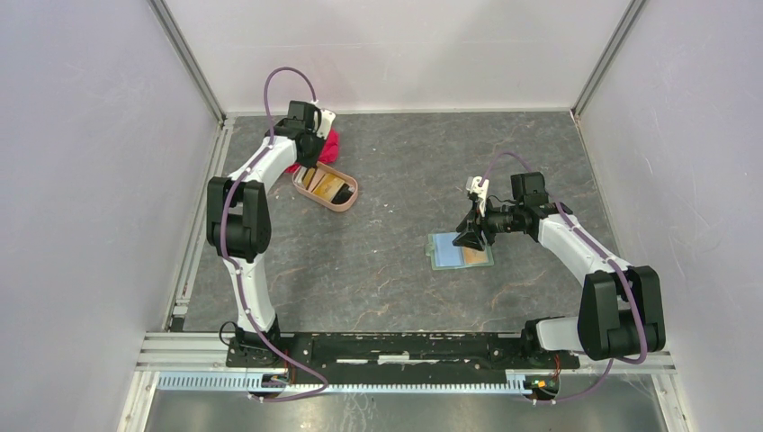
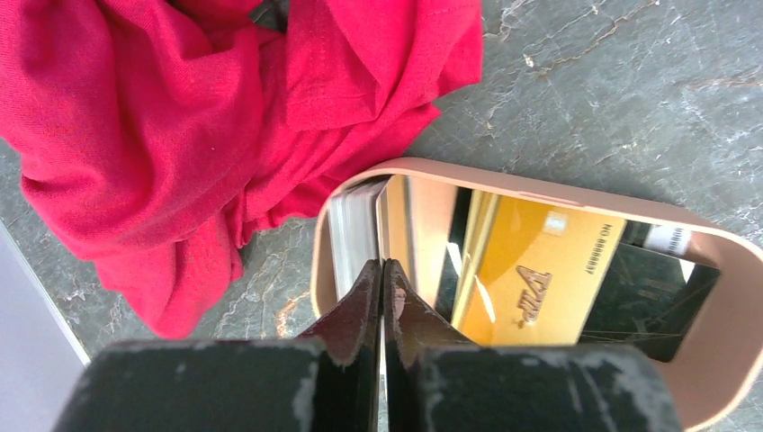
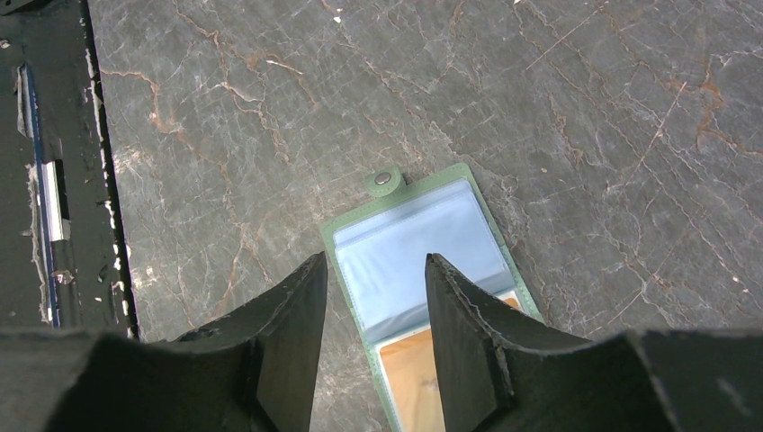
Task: Put the credit cards into the card holder
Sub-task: Pick up the credit card from the storage box.
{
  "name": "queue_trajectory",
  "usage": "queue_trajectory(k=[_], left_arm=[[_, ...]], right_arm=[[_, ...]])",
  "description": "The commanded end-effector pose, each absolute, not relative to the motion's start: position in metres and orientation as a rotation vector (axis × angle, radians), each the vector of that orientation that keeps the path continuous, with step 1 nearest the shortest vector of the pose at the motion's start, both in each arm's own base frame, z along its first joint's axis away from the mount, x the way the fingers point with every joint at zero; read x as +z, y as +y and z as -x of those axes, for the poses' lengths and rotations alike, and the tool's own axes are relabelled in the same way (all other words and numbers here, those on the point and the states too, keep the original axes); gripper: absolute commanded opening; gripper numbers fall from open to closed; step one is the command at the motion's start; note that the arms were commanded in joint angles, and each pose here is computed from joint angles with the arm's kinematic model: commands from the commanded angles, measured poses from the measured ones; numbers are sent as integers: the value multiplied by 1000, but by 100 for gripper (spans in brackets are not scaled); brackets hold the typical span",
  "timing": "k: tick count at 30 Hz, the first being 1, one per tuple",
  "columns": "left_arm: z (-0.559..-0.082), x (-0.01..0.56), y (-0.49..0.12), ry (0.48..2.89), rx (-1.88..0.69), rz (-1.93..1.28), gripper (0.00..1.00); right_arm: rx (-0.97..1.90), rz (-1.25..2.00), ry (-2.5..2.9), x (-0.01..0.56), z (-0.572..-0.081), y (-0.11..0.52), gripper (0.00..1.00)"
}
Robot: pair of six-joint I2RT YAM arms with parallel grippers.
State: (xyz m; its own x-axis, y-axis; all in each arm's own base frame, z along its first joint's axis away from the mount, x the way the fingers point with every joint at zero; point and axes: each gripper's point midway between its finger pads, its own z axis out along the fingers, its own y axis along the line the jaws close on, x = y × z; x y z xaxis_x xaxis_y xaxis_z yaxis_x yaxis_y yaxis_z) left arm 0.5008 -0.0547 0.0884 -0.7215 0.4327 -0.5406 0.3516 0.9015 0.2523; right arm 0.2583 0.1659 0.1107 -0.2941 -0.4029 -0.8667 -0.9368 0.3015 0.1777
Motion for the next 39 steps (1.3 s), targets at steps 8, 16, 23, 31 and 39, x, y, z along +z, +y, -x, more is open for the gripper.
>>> queue_trajectory(k=[8,16,23,31,39], left_arm=[[-509,137,-60,2350,124,-504,2],[-504,135,-62,2369,103,-513,2],[-500,127,-71,2401,34,-540,2],[-499,146,-77,2363,-9,-516,2],[-478,194,-114,2254,-290,-481,2]], right_arm=[[904,1217,1803,122,-267,166,51],[903,1219,1801,122,-267,167,51],[904,1219,1800,123,-267,166,51],[903,1221,1799,123,-267,166,51],[896,1233,1789,124,-266,166,51]])
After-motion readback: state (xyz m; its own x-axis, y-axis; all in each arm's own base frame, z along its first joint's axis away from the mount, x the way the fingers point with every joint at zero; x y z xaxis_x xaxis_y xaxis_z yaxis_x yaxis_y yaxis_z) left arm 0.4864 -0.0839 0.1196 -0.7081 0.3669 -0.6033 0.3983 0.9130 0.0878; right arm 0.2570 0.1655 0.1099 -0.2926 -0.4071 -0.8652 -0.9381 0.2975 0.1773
